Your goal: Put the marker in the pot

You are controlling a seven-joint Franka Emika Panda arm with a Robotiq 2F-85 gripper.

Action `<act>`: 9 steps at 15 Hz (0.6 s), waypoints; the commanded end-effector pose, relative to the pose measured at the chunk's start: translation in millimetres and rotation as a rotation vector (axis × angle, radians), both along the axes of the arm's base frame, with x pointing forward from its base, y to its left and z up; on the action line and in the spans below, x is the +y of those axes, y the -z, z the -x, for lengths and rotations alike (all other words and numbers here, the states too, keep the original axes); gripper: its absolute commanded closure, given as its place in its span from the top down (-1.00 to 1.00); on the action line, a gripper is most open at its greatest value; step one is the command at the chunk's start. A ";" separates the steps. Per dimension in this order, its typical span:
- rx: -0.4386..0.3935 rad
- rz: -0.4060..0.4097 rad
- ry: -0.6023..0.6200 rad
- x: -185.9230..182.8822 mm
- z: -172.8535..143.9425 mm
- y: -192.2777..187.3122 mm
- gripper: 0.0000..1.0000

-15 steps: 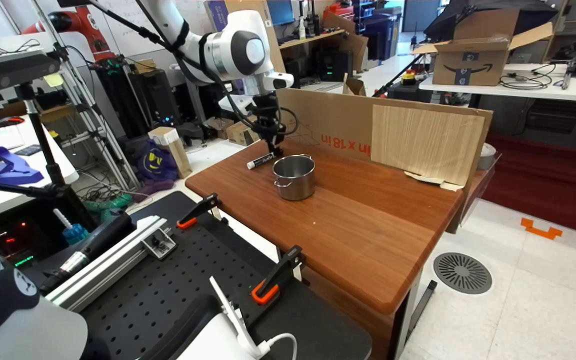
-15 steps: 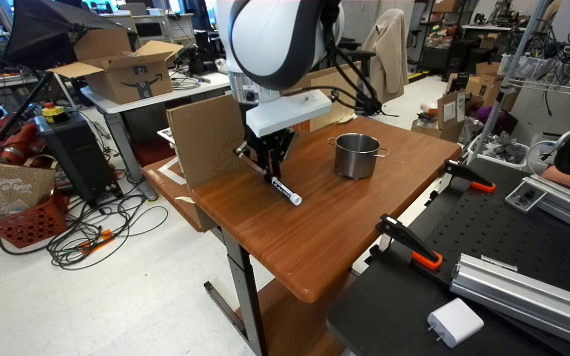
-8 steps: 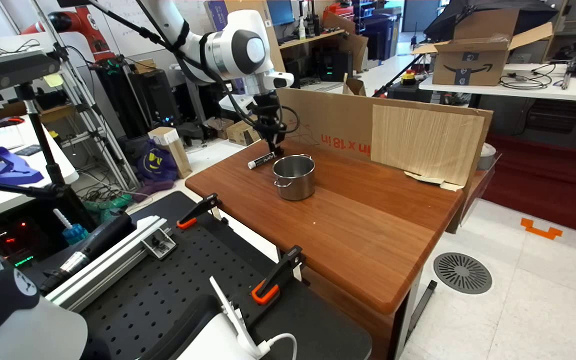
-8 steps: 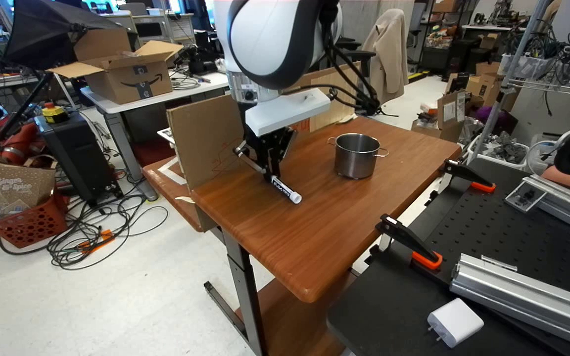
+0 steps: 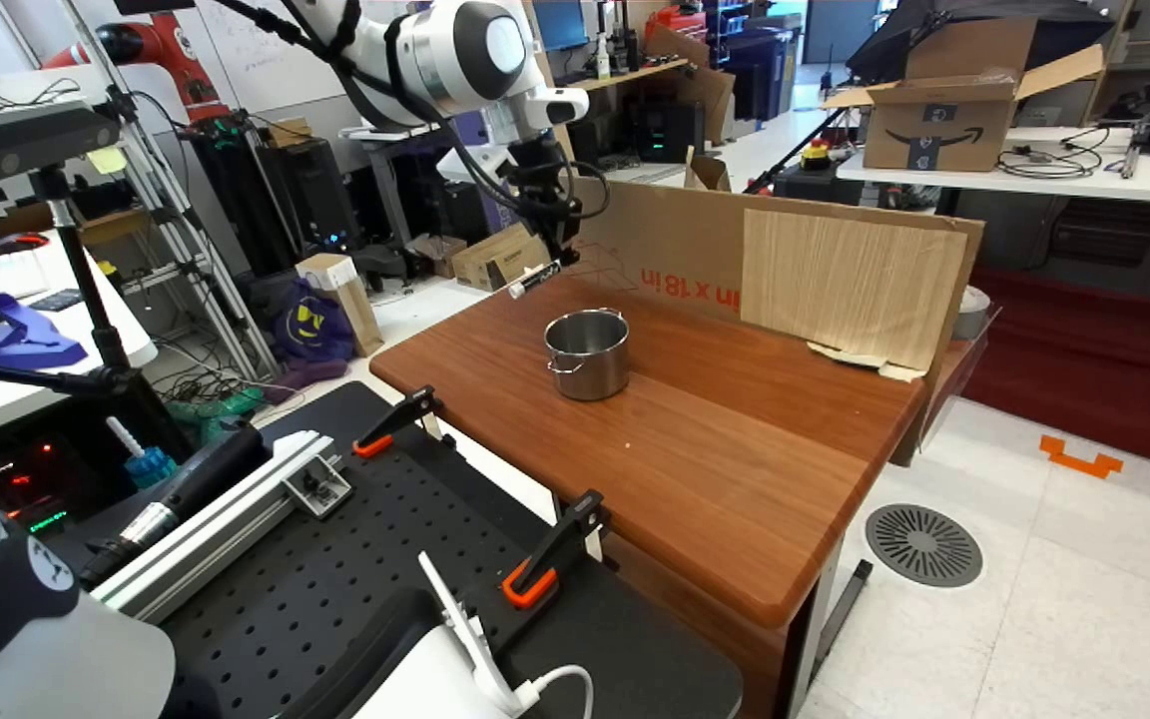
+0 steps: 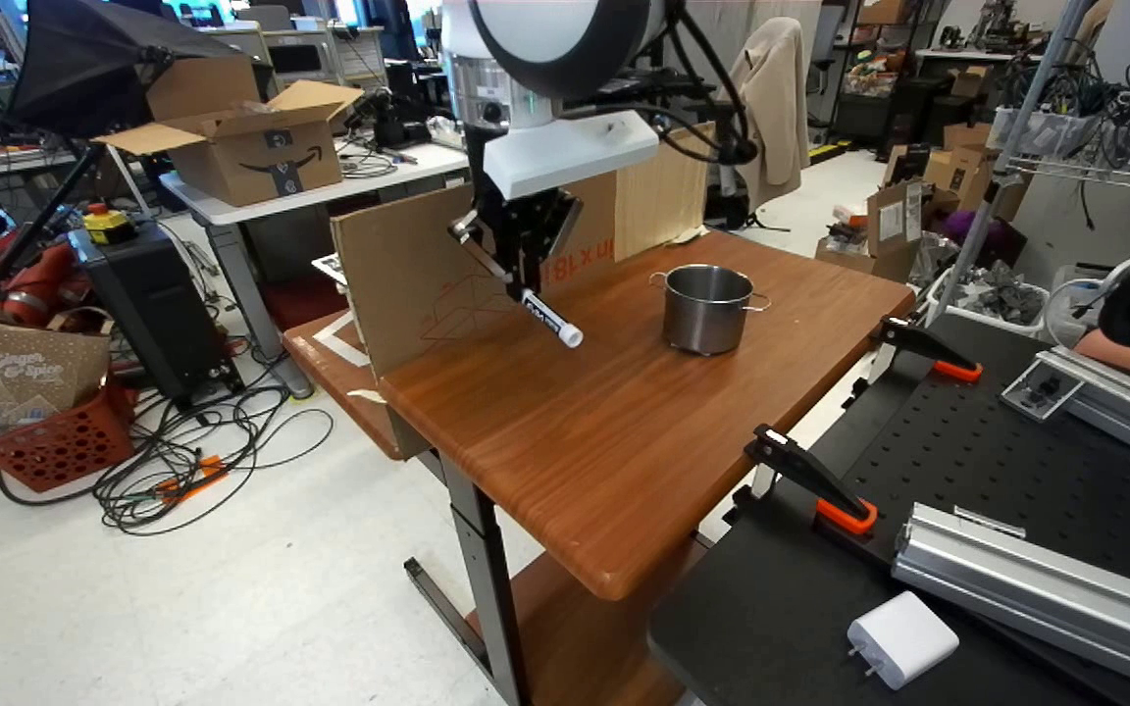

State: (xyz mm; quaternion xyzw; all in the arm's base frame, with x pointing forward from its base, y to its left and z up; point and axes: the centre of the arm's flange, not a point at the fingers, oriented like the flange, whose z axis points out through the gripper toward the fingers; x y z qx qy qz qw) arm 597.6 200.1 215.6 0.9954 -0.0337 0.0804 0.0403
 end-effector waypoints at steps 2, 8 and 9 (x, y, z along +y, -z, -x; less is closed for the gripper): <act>-0.136 0.031 0.043 -34.6 29.9 -29.2 -0.91; -0.281 0.059 0.140 -85.5 55.8 -53.1 -0.91; -0.297 0.065 0.154 -91.6 58.9 -54.9 -0.91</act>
